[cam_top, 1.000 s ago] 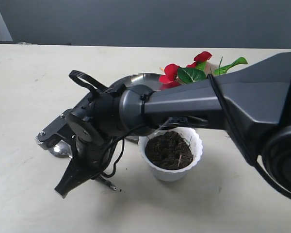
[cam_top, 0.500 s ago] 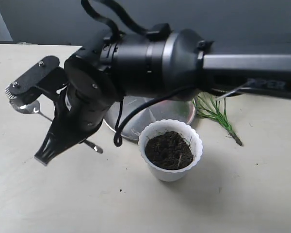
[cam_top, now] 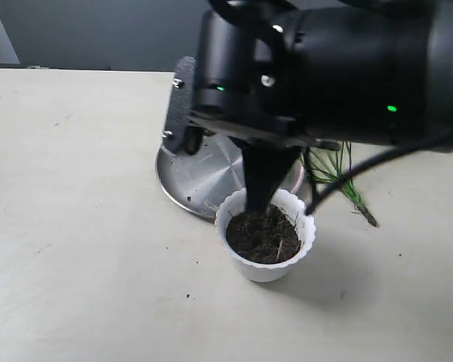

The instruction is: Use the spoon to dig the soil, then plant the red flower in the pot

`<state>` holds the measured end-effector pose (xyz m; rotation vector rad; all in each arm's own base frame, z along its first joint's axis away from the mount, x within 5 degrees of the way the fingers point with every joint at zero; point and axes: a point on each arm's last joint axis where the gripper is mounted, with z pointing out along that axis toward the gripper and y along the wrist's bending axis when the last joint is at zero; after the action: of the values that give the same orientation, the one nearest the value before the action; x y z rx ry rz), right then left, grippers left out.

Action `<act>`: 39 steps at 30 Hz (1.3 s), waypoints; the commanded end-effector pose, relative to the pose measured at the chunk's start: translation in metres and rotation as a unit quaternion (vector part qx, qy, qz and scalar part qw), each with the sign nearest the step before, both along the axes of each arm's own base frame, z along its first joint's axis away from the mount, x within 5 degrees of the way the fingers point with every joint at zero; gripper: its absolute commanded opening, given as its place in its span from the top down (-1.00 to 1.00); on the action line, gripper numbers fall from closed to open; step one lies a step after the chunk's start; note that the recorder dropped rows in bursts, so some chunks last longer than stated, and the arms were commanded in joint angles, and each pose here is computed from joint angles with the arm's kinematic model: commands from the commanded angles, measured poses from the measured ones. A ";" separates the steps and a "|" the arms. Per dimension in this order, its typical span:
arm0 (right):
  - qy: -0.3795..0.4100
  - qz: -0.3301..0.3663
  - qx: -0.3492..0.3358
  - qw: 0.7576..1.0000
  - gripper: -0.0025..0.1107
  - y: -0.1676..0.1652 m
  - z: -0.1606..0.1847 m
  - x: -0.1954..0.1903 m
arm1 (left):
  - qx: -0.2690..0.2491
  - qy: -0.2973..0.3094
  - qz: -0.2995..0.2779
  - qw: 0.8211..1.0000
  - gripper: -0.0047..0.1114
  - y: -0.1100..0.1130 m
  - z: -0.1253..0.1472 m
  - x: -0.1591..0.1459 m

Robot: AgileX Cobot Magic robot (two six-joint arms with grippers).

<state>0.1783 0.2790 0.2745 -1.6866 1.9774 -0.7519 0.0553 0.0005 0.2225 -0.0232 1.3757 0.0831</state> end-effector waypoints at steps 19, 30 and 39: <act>0.070 0.086 -0.152 0.982 0.97 -0.045 -0.060 -0.044 | -0.006 -0.004 -0.004 1.000 0.91 0.000 0.001 0.000; 0.063 0.070 -0.172 0.981 0.97 -0.045 -0.067 -0.041 | -0.006 -0.004 -0.004 1.000 0.91 0.000 0.001 0.000; 0.072 0.051 -0.120 0.989 0.97 -0.052 -0.049 -0.048 | -0.006 -0.004 -0.004 1.000 0.91 0.000 0.001 0.000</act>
<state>0.1336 0.2291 0.2230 -2.0261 1.9159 -0.9026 0.0553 0.0005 0.2225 -0.0232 1.3757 0.0831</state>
